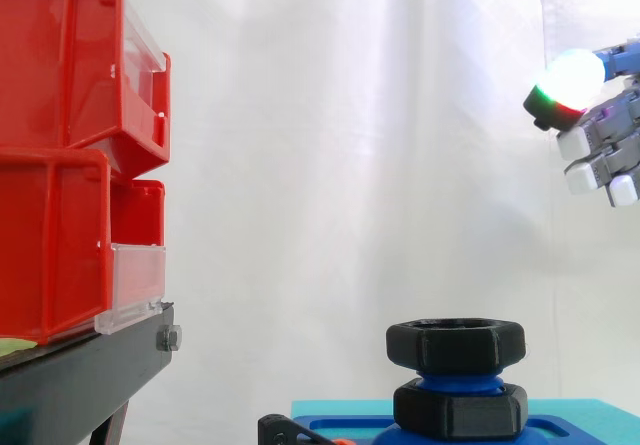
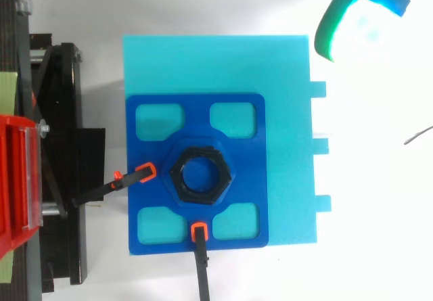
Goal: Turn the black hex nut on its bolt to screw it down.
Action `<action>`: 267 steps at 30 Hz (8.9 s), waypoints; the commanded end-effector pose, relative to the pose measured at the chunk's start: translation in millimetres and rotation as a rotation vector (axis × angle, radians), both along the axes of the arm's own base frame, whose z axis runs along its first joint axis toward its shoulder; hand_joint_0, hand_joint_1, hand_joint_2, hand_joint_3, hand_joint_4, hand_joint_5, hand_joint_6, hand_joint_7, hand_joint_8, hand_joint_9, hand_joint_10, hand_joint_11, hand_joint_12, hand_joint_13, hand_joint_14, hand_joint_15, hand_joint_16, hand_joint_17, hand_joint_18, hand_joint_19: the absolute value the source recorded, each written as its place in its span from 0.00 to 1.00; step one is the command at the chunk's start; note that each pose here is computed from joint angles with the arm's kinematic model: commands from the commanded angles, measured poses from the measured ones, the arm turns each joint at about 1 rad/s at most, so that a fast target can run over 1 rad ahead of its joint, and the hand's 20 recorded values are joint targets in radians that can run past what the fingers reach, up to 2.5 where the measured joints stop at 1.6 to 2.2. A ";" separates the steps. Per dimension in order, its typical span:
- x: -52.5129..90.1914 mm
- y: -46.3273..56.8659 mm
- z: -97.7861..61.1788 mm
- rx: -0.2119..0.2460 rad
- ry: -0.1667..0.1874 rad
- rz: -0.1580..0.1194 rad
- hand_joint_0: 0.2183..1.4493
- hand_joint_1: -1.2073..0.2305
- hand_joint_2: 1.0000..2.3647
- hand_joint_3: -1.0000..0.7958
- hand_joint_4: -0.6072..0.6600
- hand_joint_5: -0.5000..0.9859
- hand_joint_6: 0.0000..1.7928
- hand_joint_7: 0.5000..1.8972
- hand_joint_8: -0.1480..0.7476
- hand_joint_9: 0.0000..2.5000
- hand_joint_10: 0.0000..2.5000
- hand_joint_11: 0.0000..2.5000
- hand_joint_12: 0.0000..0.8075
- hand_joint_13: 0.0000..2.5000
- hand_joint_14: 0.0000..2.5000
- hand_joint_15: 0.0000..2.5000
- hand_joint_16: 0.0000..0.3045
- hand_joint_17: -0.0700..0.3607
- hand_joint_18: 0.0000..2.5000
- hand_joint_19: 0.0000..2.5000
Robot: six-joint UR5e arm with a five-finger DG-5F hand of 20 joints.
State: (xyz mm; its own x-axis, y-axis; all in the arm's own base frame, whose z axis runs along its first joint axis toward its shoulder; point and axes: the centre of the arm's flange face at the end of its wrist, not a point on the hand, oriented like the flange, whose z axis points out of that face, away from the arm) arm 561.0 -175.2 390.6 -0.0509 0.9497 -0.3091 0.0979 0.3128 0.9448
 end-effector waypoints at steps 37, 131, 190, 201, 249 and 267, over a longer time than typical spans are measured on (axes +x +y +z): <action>125.6 75.3 -13.5 -0.504 -0.010 0.076 0.26 0.42 0.00 0.28 0.61 0.23 0.28 0.20 0.41 0.20 0.00 0.07 0.40 0.19 0.00 0.03 0.19 0.46 0.16 0.18; 187.0 121.8 -89.5 -0.987 -0.178 0.257 0.22 0.68 0.00 0.28 0.60 0.28 0.28 0.43 0.43 0.19 0.00 0.06 0.44 0.17 0.00 0.04 0.20 0.48 0.14 0.18; 168.5 50.4 -96.0 -1.029 -0.248 0.343 0.23 0.68 0.00 0.28 0.59 0.30 0.28 0.56 0.43 0.19 0.00 0.07 0.43 0.18 0.00 0.04 0.20 0.48 0.15 0.18; 173.6 52.4 -86.3 -1.029 -0.274 0.331 0.23 0.67 0.00 0.28 0.60 0.29 0.28 0.55 0.43 0.19 0.00 0.07 0.43 0.18 0.00 0.04 0.20 0.48 0.15 0.18; 184.3 107.5 -103.0 -1.027 -0.329 0.306 0.23 0.66 0.00 0.28 0.60 0.28 0.28 0.49 0.43 0.20 0.00 0.07 0.43 0.19 0.00 0.04 0.20 0.48 0.15 0.18; 176.7 85.5 -120.0 -1.043 -0.330 0.280 0.23 0.66 0.00 0.28 0.59 0.29 0.28 0.56 0.44 0.20 0.00 0.07 0.43 0.18 0.00 0.04 0.20 0.48 0.15 0.18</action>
State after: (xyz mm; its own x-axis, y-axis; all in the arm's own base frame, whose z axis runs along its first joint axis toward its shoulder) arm 738.4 -84.1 270.5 0.0045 0.1953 -0.9807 -0.3104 0.9326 0.1843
